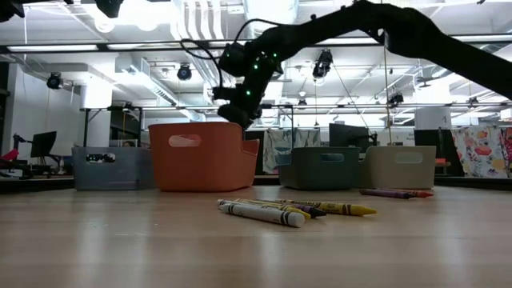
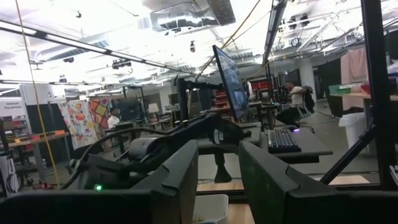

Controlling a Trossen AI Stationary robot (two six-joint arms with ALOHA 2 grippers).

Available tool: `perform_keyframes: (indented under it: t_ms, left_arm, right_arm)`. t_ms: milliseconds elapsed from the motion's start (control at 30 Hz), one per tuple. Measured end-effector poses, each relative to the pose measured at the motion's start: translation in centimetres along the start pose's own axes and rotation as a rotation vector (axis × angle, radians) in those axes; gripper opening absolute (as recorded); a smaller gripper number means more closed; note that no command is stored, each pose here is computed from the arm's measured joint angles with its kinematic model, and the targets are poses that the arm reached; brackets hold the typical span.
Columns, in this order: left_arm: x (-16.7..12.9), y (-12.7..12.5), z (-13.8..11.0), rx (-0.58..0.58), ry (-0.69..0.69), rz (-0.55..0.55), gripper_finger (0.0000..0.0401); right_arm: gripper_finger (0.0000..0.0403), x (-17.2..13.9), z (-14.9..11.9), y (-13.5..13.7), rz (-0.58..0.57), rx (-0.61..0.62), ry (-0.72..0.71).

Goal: Sort crayons
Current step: Put the white crayon into the orange bin, then put the orange crayon into the black bin

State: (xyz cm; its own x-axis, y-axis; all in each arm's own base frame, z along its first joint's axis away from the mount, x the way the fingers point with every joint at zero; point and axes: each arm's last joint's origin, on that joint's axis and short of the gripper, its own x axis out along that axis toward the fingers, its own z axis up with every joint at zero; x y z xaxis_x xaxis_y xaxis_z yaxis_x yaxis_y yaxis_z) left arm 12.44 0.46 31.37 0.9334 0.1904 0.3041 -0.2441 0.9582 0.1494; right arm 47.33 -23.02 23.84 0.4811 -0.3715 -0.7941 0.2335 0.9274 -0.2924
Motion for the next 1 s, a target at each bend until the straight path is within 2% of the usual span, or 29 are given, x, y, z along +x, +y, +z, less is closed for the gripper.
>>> perform_keyframes:
  t_ms: [400, 667, 1000]
  left_arm:
    - [0.1, 0.0, -0.2, 0.0, 0.014, -0.003, 0.01]
    - [0.1, -0.1, -0.2, 0.002, 0.022, -0.005, 0.01]
    - [0.1, -0.1, -0.5, -0.013, 0.046, -0.009, 0.01]
  right_arm:
    - [0.0011, 2.2, -1.0, -0.5, 0.002, -0.028, 0.03]
    - [0.0044, 2.2, -0.9, -0.3, 0.004, -0.024, 0.024]
    - [0.0047, 1.3, 0.0, -0.2, -0.006, -0.019, -0.023]
